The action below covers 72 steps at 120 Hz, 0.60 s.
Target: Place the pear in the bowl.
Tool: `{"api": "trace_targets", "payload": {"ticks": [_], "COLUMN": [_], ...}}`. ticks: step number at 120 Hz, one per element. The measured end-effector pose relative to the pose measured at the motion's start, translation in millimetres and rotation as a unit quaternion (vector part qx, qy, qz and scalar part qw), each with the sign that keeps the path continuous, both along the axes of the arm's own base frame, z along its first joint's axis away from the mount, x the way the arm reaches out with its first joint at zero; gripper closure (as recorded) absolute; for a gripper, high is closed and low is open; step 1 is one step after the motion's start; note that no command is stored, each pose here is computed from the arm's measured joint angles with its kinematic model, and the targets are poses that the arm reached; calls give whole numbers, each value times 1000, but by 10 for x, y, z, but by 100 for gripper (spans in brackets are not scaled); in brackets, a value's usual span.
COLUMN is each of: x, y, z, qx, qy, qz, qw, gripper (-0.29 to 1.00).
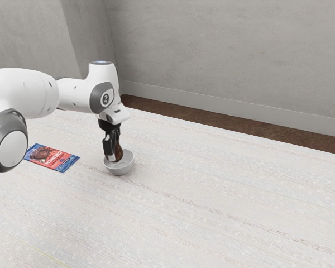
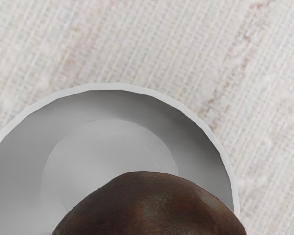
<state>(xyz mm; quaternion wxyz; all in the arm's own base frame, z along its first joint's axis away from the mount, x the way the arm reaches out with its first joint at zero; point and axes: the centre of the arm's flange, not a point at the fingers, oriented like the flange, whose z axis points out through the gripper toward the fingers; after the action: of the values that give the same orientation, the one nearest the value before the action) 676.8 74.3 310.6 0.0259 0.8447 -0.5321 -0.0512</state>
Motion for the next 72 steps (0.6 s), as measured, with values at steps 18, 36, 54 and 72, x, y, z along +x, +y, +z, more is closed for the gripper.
{"api": "trace_targets", "payload": {"ticks": [18, 36, 54, 72], "x": [-3, -234, -767, -1101], "y": [-6, -388, -962, -1018], "z": [10, 891, 2146, 2828], "qx": [-1, -16, -42, -34], "qy": [1, -39, -66, -75], "qz": [1, -20, -55, -59], "qw": [1000, 999, 995, 995], "gripper": [9, 4, 2, 1]}}
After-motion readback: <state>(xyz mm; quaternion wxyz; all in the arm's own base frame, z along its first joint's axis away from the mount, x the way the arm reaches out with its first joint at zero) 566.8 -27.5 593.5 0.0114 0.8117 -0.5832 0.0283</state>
